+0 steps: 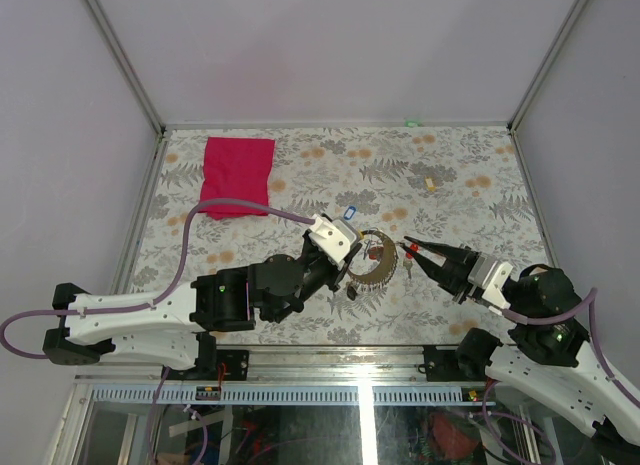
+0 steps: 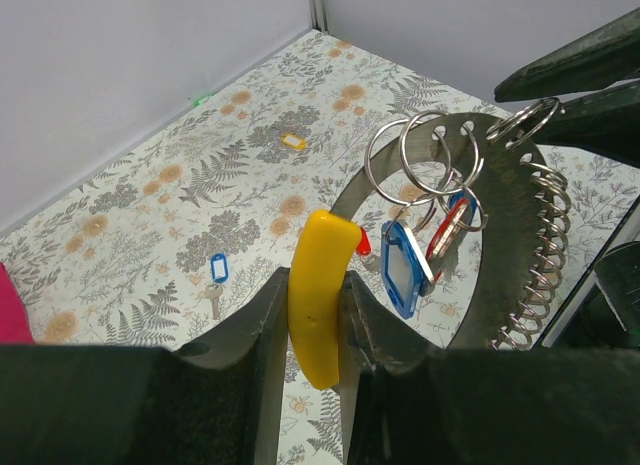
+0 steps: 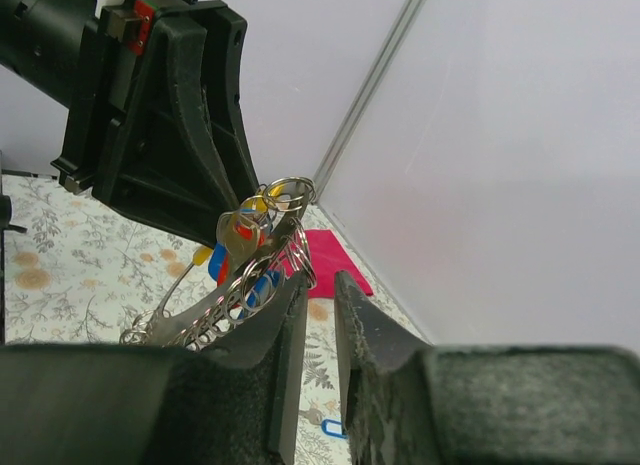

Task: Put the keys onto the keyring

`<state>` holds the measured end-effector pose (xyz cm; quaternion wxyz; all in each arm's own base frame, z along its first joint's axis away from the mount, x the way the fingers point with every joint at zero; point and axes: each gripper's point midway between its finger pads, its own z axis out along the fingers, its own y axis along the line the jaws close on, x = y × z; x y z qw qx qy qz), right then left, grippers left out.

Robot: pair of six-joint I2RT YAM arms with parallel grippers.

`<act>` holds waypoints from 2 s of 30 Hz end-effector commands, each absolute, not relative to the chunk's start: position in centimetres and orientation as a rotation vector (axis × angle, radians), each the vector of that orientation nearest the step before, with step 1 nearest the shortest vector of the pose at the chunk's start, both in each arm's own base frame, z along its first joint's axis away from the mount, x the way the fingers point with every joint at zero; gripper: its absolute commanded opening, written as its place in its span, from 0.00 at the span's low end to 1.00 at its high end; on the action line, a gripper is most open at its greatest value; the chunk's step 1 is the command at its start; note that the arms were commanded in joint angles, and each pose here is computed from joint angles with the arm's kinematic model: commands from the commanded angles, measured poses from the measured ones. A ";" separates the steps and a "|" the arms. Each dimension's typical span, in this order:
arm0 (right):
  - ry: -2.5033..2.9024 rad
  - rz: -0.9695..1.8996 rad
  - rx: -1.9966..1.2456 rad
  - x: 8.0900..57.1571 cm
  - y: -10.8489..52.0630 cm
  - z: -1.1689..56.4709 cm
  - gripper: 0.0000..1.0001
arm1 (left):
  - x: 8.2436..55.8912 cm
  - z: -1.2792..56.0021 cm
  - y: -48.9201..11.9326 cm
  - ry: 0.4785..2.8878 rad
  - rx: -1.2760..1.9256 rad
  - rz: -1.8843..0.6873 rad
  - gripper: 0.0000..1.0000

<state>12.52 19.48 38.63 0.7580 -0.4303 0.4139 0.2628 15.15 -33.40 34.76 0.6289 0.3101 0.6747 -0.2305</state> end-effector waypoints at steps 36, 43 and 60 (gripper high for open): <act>0.919 0.541 -0.984 11.6 18.2 40.8 0.04 | 14.1 35.7 -34.5 1.522 0.654 -0.677 0.00; 0.970 0.547 -1.067 10.2 17.2 40.6 0.00 | 12.2 33.4 -37.3 1.532 0.740 -0.805 0.00; 1.318 0.734 -1.153 7.1 15.9 39.0 0.00 | 10.9 32.1 -39.3 1.513 0.773 -0.907 0.27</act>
